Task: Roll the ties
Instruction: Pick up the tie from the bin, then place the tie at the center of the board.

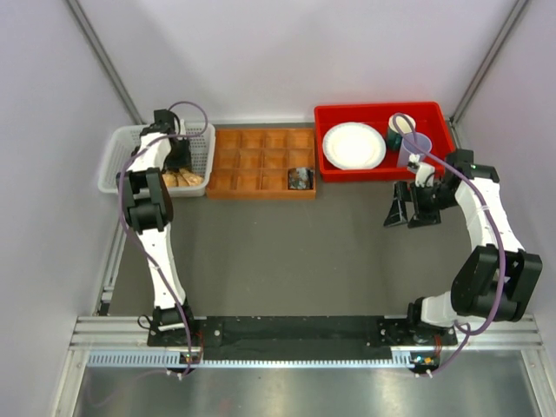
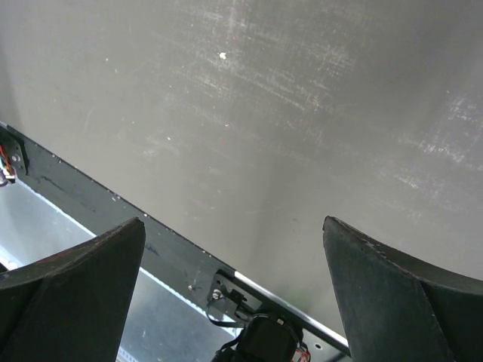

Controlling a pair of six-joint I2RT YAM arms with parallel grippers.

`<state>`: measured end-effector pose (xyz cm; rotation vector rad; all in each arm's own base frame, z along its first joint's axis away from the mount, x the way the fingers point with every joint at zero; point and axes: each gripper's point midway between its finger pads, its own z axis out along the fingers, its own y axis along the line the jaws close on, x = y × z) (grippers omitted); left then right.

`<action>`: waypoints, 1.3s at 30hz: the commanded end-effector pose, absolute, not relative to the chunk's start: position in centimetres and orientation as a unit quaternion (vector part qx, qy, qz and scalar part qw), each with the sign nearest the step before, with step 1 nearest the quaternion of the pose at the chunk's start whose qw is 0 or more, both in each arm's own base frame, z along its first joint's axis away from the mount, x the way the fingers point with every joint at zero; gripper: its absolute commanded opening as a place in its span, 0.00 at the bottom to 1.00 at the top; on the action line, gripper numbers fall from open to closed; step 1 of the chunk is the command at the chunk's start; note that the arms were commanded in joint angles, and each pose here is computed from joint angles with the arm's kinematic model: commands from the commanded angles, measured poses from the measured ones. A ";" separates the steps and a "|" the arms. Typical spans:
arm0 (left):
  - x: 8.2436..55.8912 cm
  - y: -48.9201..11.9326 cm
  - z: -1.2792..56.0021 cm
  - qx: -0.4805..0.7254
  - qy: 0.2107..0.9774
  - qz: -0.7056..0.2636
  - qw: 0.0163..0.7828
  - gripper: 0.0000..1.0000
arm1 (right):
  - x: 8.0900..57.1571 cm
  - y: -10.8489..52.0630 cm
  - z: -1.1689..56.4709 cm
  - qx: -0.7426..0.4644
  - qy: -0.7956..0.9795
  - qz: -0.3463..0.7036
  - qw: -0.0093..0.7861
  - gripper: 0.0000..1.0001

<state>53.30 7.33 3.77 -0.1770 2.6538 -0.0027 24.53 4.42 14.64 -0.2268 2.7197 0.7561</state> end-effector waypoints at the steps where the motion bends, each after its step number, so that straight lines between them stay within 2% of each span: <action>1: 54.1 7.3 5.5 -0.054 0.964 -0.021 0.258 0.20 | 25.7 3.8 16.1 -0.097 0.946 0.244 0.188 0.99; 3: 54.6 7.1 8.0 -0.044 0.958 -0.023 0.282 0.02 | 25.7 3.8 16.2 -0.099 0.946 0.242 0.193 0.99; 4: 54.7 7.1 9.0 -0.043 0.956 -0.022 0.291 0.00 | 25.8 3.8 16.4 -0.100 0.945 0.240 0.199 0.99; 10: 55.1 5.4 22.3 0.012 0.905 -0.051 0.423 0.00 | 25.7 3.7 17.6 -0.120 0.940 0.228 0.225 0.99; 11: 54.5 4.8 26.2 0.027 0.885 -0.055 0.461 0.00 | 25.6 3.7 17.7 -0.125 0.938 0.226 0.229 0.99; 14: 52.9 3.4 32.5 0.052 0.850 -0.072 0.519 0.00 | 25.6 3.7 18.4 -0.137 0.934 0.226 0.242 0.99; 17: 50.8 0.8 37.5 0.083 0.818 -0.099 0.560 0.00 | 25.7 4.1 19.0 -0.143 0.928 0.235 0.250 0.99; 21: 47.3 -4.8 42.9 0.134 0.769 -0.191 0.595 0.00 | 25.8 4.7 19.9 -0.146 0.920 0.252 0.262 0.99; 22: 45.8 -7.7 44.0 0.161 0.753 -0.240 0.592 0.00 | 25.8 4.9 20.1 -0.146 0.918 0.256 0.265 0.99; 24: 43.4 -10.8 45.6 0.185 0.731 -0.279 0.595 0.00 | 25.7 5.1 20.7 -0.149 0.915 0.259 0.272 0.99; 25: 41.9 -14.5 46.4 0.224 0.708 -0.307 0.595 0.00 | 25.6 5.2 20.9 -0.153 0.912 0.260 0.277 0.99; 29: 36.3 -22.5 45.8 0.308 0.675 -0.370 0.559 0.00 | 24.6 5.7 21.4 -0.165 0.907 0.271 0.278 0.99; 30: 34.2 -25.7 44.7 0.328 0.671 -0.415 0.520 0.00 | 23.9 6.2 21.8 -0.180 0.899 0.280 0.283 0.99; 35: 28.2 -32.1 39.9 0.431 0.650 -0.489 0.390 0.00 | 22.0 6.8 22.6 -0.206 0.888 0.285 0.297 0.99; 39: 23.6 -32.0 35.9 0.495 0.644 -0.510 0.283 0.00 | 20.7 6.4 22.5 -0.215 0.892 0.260 0.300 0.99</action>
